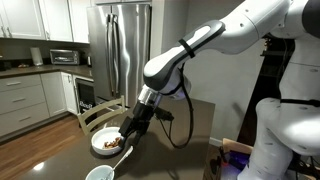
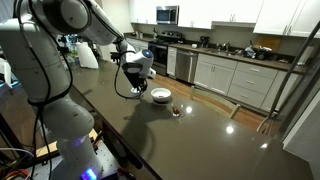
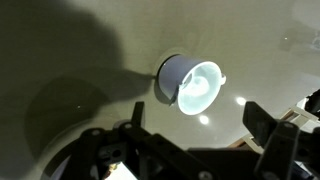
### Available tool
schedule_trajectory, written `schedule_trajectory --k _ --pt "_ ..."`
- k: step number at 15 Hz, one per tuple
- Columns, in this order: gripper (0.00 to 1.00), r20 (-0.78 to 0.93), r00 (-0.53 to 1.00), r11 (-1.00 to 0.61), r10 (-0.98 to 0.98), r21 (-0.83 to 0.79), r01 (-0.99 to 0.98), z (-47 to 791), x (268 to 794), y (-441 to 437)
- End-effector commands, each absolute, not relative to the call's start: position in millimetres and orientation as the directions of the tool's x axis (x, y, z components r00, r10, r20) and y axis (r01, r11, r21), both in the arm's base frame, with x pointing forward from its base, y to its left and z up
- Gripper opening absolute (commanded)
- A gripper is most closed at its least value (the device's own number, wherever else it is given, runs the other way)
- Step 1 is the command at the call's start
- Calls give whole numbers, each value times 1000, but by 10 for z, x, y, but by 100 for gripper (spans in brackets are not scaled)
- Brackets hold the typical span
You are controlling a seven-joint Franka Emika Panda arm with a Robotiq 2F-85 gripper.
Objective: Use the spoon from the empty white bowl to scoop contents from the other white bowl and put them in the empty one
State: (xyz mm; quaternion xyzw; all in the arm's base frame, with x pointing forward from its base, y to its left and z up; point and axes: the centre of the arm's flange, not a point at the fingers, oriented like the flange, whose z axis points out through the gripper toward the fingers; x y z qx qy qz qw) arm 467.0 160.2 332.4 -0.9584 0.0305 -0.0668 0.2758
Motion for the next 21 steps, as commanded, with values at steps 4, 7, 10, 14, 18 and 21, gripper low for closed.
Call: schedule_trajectory --k 4,7,10,14,18,21 --pt "100 190 974 -842 -124 -540 -2 2994 4752 1859" --pt "100 176 976 -838 -131 -545 -14 2896 4763 1985" --pt "100 154 978 -833 -143 -552 -35 2831 4773 2046" --pt "100 123 982 -834 -142 -549 -52 2780 4769 2065" --pt "100 118 982 -836 -144 -545 -57 2793 4733 2078" --pt "100 117 981 -837 -154 -543 -66 2833 4710 2079"
